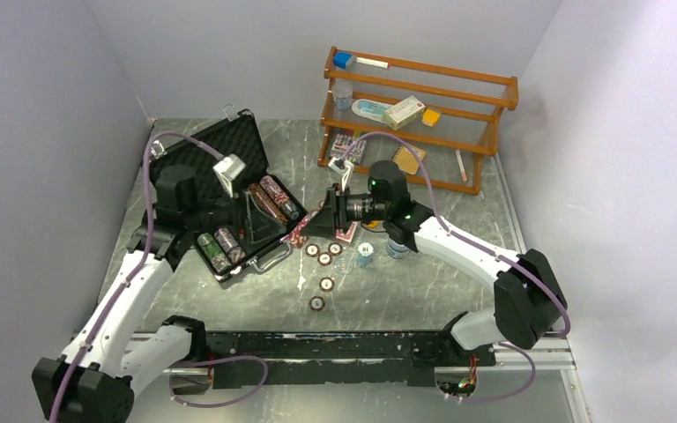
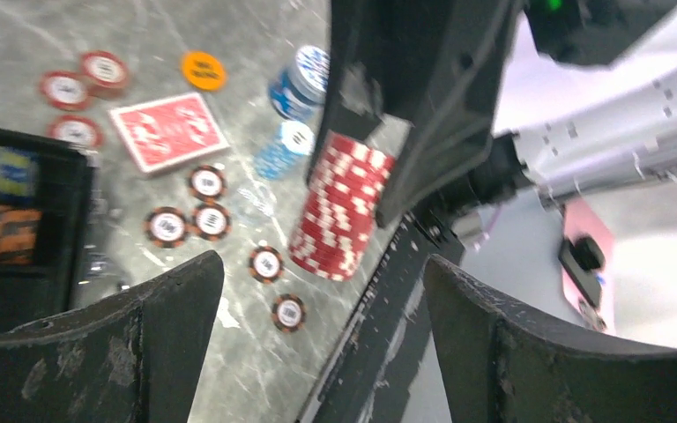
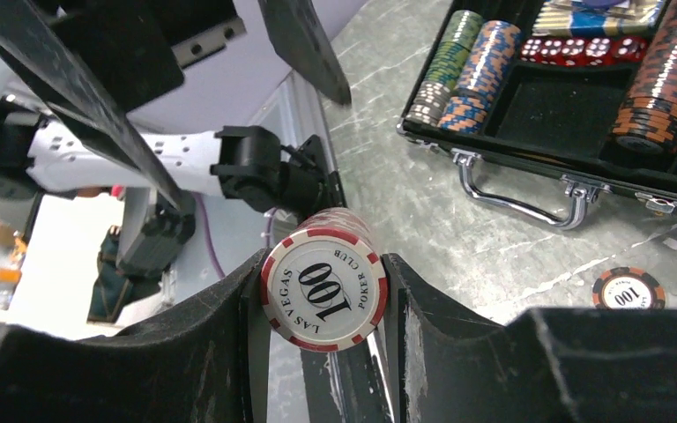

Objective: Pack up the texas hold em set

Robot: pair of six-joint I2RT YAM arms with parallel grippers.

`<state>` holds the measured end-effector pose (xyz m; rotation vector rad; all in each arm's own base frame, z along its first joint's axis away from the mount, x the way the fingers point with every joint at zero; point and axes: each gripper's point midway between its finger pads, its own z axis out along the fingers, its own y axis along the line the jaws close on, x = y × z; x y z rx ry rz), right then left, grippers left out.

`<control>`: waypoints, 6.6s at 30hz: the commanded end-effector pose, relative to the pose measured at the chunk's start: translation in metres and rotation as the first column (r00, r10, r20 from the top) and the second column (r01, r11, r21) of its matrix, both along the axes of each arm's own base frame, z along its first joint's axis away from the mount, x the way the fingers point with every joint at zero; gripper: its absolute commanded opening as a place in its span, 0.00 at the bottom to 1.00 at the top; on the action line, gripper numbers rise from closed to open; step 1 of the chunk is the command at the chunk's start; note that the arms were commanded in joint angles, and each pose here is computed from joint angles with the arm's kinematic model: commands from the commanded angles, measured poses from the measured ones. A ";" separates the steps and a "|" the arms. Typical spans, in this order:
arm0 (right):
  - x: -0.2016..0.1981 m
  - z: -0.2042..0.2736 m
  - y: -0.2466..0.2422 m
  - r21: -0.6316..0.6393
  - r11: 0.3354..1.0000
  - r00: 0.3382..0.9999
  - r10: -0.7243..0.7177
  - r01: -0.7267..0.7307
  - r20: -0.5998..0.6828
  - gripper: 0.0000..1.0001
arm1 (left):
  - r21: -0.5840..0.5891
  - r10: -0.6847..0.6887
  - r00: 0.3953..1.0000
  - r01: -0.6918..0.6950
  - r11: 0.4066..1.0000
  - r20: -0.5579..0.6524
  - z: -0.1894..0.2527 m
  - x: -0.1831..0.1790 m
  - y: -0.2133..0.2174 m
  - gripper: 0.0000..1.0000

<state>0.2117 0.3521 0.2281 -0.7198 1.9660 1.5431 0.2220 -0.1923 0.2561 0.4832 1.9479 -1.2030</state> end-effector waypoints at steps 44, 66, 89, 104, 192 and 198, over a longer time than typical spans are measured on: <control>-0.017 0.035 -0.008 0.140 0.961 0.968 0.226 -0.239 0.105 0.57 | -0.026 -0.330 0.934 0.330 0.944 -0.138 -0.043 -0.029 -0.071 0.07; 0.101 0.012 -0.099 -0.031 0.765 0.759 -0.632 0.643 0.153 0.84 | 0.555 0.954 0.249 -0.776 0.300 -0.168 -0.114 0.033 0.138 0.07; 0.085 -0.011 -0.102 -0.096 0.786 0.790 -0.598 0.611 0.132 0.83 | 0.567 0.994 0.029 -0.819 0.084 -0.106 -0.145 0.078 0.229 0.07; 0.081 -0.014 -0.107 -0.098 0.781 0.785 -0.603 0.617 0.143 0.83 | 0.576 0.997 0.062 -0.814 0.077 -0.047 -0.154 0.101 0.240 0.07; 0.038 -0.113 -0.118 -0.643 0.473 0.766 -0.570 0.602 0.298 0.84 | -0.045 0.593 0.776 -0.598 0.800 0.216 0.035 0.063 0.099 0.88; 0.039 -0.130 -0.138 -0.709 0.337 0.708 -0.630 0.620 0.319 0.84 | -0.054 0.567 0.787 -0.572 0.818 0.243 0.030 0.054 0.095 0.91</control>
